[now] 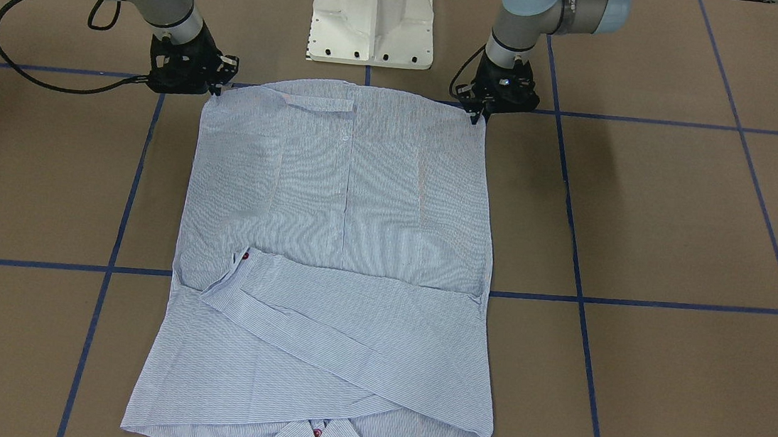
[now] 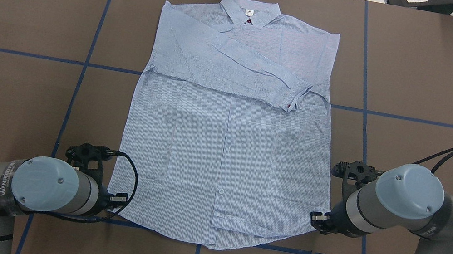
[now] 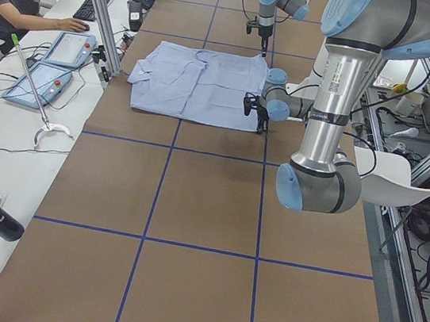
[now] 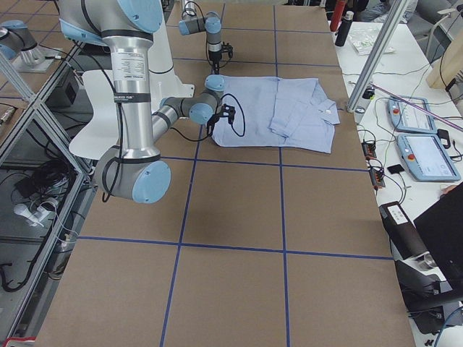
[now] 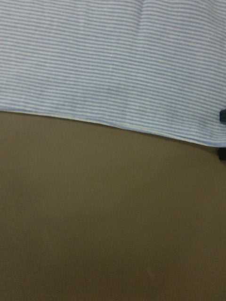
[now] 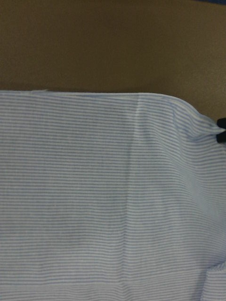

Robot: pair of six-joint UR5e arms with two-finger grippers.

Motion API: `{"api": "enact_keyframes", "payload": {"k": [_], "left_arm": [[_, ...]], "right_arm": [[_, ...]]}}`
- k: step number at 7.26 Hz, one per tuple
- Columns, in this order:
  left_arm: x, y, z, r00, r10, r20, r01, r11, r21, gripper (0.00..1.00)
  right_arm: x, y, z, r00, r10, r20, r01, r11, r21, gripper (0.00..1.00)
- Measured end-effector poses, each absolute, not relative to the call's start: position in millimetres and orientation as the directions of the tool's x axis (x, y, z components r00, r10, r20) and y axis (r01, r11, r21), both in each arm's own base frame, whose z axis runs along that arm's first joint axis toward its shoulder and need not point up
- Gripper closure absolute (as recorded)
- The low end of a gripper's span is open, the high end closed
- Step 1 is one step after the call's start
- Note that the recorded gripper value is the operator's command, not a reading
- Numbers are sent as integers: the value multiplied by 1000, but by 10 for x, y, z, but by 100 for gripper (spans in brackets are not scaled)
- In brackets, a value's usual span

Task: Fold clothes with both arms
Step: 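Grasp the hem corner nearest the left gripper with the left gripper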

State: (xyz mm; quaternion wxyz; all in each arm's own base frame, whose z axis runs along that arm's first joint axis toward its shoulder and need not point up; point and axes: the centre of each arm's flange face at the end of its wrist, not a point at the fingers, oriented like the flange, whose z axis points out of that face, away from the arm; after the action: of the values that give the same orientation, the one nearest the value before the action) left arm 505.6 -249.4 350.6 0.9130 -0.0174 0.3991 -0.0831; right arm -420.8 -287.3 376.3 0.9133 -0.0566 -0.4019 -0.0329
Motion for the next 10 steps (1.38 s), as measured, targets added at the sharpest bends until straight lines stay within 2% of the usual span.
{"api": "enact_keyframes", "payload": {"k": [2, 3, 7, 10], "left_arm": [[5039, -2506, 3503, 668, -165, -726, 139, 986, -96, 89], [5021, -2529, 3490, 665, -166, -728, 143, 985, -95, 100], [4924, -2590, 3380, 648, -165, -744, 150, 985, -88, 100], [4665, -2549, 3050, 607, -157, -779, 147, 986, -84, 100]], "right_arm": [[-4207, -2874, 3763, 675, -15, 738, 106, 991, -77, 100], [-4205, -2876, 3763, 675, -15, 738, 105, 992, -76, 100], [-4200, -2877, 3735, 671, -15, 742, 105, 992, -75, 100], [-4078, -2861, 3583, 646, -17, 763, 106, 992, -67, 100]]}}
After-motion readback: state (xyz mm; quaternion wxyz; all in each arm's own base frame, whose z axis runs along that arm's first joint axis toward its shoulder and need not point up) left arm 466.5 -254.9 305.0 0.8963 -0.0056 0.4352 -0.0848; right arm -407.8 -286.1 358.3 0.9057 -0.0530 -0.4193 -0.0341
